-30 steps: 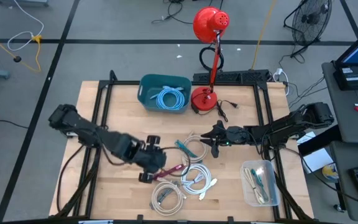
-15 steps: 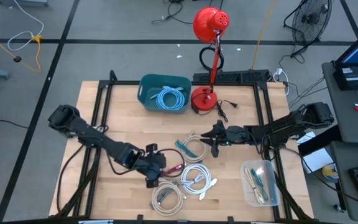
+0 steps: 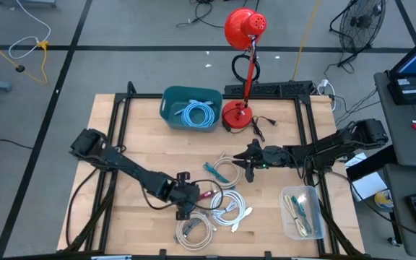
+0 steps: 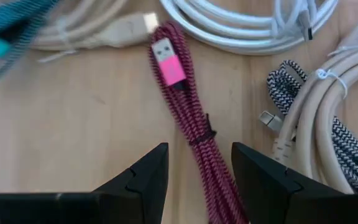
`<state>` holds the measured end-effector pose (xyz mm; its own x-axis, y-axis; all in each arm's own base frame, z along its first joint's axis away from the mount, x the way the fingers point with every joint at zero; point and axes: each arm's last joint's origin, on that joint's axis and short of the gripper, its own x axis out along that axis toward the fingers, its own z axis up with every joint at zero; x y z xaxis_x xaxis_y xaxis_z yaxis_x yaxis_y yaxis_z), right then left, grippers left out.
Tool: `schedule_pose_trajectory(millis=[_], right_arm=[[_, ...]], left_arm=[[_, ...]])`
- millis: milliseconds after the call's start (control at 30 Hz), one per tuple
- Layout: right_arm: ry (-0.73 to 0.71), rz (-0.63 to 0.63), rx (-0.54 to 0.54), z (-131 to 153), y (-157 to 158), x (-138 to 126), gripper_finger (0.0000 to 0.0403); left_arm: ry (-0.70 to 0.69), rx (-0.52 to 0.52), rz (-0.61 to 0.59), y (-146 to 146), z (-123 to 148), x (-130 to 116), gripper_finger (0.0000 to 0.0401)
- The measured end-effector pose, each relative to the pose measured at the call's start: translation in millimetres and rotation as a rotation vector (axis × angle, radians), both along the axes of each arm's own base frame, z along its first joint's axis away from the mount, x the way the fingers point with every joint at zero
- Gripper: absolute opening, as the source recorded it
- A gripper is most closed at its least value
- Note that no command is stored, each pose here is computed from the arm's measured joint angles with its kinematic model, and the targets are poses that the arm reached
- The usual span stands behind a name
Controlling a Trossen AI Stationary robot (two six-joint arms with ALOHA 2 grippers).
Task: Pick & Place USB Port
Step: Put the red charger cable into the transparent bin
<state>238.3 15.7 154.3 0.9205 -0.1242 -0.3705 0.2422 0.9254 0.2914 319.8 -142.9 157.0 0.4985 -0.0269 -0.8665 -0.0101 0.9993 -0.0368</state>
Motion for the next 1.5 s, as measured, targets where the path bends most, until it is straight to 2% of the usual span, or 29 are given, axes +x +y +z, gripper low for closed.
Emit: schedule_pose_trajectory(millis=[600, 800, 933, 1100, 1133, 1367, 1500], right_arm=[[0.003, -0.001, 0.003, -0.3, 0.0, -0.1, 0.0100], [0.004, -0.001, 0.001, -0.3, 0.0, -0.1, 0.0100], [0.003, -0.002, -0.001, -0.3, -0.1, -0.1, 0.0100], [0.003, -0.003, -0.001, -0.3, -0.2, -0.1, 0.0100], [0.004, -0.003, -0.001, -0.3, -0.2, -0.1, 0.0100], [0.003, -0.004, 0.000, -0.3, -0.2, -0.1, 0.0100], [0.002, -0.003, 0.000, -0.2, -0.2, -0.1, 0.0100]], left_arm=[[0.042, -0.053, -0.031, -2.8, -6.1, 0.0, 0.0179], [0.054, -0.029, -0.030, -6.5, -7.0, -3.9, 0.0176], [0.044, 0.003, -0.041, -5.5, -6.9, -3.5, 0.0133], [0.049, -0.001, -0.048, -0.8, -6.9, -1.3, 0.0024], [0.053, -0.010, -0.050, 0.2, -7.0, -0.8, 0.0013], [0.062, -0.027, -0.077, -1.4, -7.0, -1.4, 0.0037], [0.057, -0.030, -0.094, 0.2, -6.7, 0.1, 0.0072]])
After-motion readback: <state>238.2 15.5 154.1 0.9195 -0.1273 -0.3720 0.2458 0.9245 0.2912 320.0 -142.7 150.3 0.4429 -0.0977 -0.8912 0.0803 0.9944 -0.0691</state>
